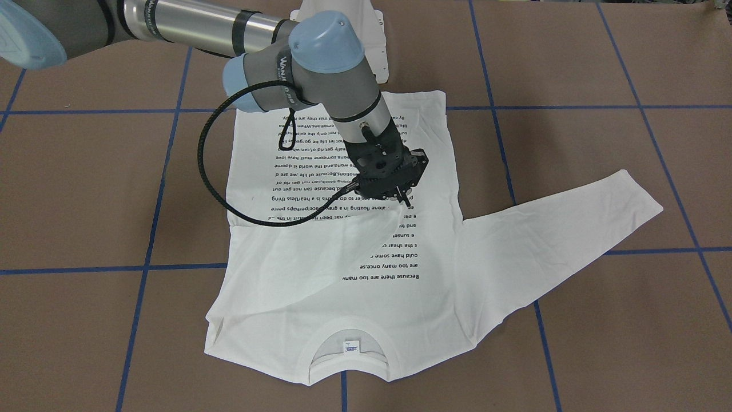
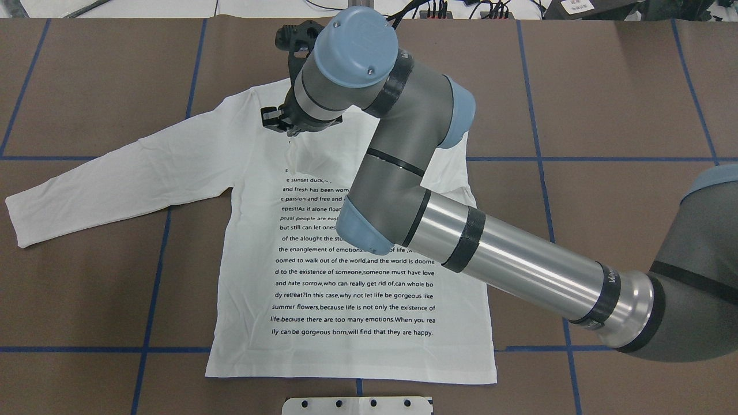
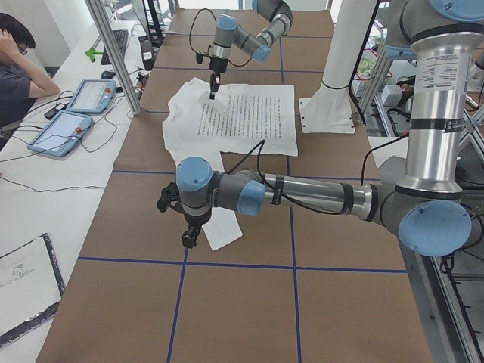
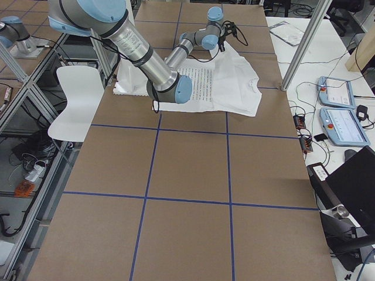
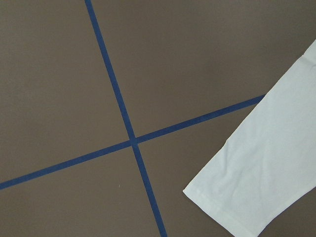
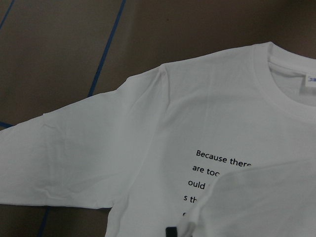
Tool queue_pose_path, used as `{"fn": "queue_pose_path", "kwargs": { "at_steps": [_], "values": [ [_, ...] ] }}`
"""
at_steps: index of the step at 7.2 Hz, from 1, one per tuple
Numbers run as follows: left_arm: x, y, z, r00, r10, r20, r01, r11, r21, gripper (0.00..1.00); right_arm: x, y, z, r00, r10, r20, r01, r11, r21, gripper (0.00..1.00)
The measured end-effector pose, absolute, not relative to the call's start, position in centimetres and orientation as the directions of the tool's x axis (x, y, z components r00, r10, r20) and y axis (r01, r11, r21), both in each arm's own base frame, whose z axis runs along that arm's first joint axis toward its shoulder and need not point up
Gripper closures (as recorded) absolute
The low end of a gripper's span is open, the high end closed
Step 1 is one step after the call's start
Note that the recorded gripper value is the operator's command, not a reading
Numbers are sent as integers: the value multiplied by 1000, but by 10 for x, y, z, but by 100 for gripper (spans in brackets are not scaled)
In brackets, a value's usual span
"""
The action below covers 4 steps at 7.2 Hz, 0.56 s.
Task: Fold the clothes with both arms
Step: 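Lift the sleeve with the right gripper and carry it across the shirt body, then lay the sleeve down near the far sleeve seam with the right gripper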
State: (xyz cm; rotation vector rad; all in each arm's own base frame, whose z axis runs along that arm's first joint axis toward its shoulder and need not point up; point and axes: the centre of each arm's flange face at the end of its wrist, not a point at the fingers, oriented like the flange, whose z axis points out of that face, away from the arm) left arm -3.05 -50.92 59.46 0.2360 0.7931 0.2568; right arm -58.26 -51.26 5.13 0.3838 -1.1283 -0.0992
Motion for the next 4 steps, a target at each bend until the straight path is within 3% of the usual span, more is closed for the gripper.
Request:
{"fn": "queue_pose_path", "kwargs": {
  "at_steps": [4],
  "values": [
    [-31, -509, 596, 674, 312, -670, -137, 944, 302, 1, -637, -460, 57, 438, -301, 847, -57, 931, 360, 100]
  ]
}}
